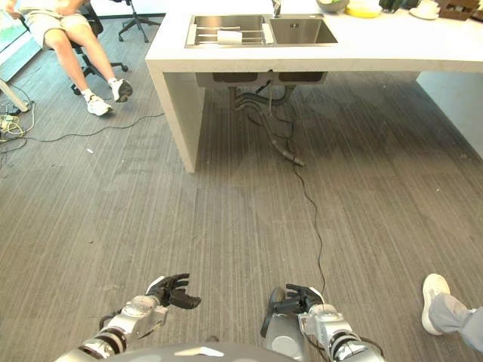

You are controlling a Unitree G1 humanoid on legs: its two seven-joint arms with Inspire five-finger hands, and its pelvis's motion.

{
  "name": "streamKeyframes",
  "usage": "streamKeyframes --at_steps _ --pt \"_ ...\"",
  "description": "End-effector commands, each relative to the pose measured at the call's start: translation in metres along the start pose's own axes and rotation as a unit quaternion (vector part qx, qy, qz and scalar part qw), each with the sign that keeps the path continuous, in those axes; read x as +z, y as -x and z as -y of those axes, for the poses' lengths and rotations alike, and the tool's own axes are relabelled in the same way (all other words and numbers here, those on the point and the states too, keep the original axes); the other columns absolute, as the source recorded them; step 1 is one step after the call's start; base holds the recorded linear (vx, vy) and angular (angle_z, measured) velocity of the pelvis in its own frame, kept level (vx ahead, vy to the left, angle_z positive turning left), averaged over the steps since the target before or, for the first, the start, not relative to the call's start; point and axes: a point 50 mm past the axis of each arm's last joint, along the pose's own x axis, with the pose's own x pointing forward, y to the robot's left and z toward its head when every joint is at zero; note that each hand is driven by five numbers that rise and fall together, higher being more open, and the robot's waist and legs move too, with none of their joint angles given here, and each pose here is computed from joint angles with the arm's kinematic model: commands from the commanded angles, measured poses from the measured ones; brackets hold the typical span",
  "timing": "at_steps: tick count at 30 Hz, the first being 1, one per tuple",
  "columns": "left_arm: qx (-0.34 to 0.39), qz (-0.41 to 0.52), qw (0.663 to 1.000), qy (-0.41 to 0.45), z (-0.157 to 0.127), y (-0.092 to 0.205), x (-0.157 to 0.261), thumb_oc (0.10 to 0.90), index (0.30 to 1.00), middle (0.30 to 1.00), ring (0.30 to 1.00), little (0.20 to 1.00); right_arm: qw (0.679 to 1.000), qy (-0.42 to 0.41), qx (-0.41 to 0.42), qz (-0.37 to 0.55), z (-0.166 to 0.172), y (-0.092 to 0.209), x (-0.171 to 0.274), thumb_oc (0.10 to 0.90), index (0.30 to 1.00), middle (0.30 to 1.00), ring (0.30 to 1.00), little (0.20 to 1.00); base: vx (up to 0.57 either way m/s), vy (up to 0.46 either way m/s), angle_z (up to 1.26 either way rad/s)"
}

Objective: Place the dishes in the dishwasher.

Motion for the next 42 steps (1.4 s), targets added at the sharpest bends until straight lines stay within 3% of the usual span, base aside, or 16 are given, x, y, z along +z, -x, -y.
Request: streamKeyframes --at_steps 1,6,7,10,12,16,23,28,32,42 --pt "0.018 0.116 0.993 0.022 -0.015 0.002 0.051 0.800 0.900 0.900 0.900 0.900 0.999 0.002 -0.022 0.039 0.016 0.001 0.024 0.800 0.900 0.900 0.900 0.900 0.43 -0.204 0.32" --pt "0.035 0.213 0.971 0.103 -0.036 0.023 0.075 0.800 0.900 0.900 0.900 0.900 0.999 -0.003 -0.030 0.025 0.026 0.004 0.011 0.800 0.900 0.900 0.900 0.900 0.44 -0.323 0.40" --pt "0.039 0.261 0.959 0.107 -0.046 0.035 0.095 0.800 0.900 0.900 0.900 0.900 0.999 -0.011 -0.035 0.016 0.028 0.006 0.001 0.800 0.900 0.900 0.900 0.900 0.37 -0.378 0.08" --pt "0.042 0.289 0.950 0.113 -0.053 0.042 0.107 0.800 0.900 0.900 0.900 0.900 0.999 -0.017 -0.041 0.012 0.031 0.007 -0.002 0.800 0.900 0.900 0.900 0.900 0.18 -0.220 -0.13" --pt "0.043 0.386 0.909 0.154 -0.064 0.064 0.150 0.800 0.900 0.900 0.900 0.900 0.998 -0.018 -0.062 -0.012 0.041 0.009 -0.014 0.800 0.900 0.900 0.900 0.900 0.38 -0.256 -0.11" --pt "0.024 0.504 0.852 0.143 -0.065 0.101 0.202 0.800 0.900 0.900 0.900 0.900 0.997 -0.018 -0.061 -0.048 0.042 0.012 -0.036 0.800 0.900 0.900 0.900 0.900 0.42 0.032 -0.09" --pt "0.039 0.606 0.788 0.101 -0.082 0.149 0.232 0.800 0.900 0.900 0.900 0.900 0.997 0.000 -0.038 -0.071 0.033 0.012 -0.046 0.800 0.900 0.900 0.900 0.900 0.43 0.085 -0.67" --pt "0.034 0.657 0.752 0.032 -0.077 0.182 0.246 0.800 0.900 0.900 0.900 0.900 0.990 -0.033 -0.035 -0.132 0.030 0.019 -0.078 0.800 0.900 0.900 0.900 0.900 0.38 0.175 -0.14" --pt "0.026 0.714 0.700 -0.017 -0.065 0.216 0.261 0.800 0.900 0.900 0.900 0.900 0.984 -0.039 -0.024 -0.172 0.029 0.026 -0.096 0.800 0.900 0.900 0.900 0.900 0.26 0.217 0.41" --pt "-0.033 0.731 0.681 -0.031 -0.035 0.219 0.271 0.800 0.900 0.900 0.900 0.900 0.987 -0.053 -0.021 -0.151 0.024 0.023 -0.091 0.800 0.900 0.900 0.900 0.900 0.20 -0.094 0.79"
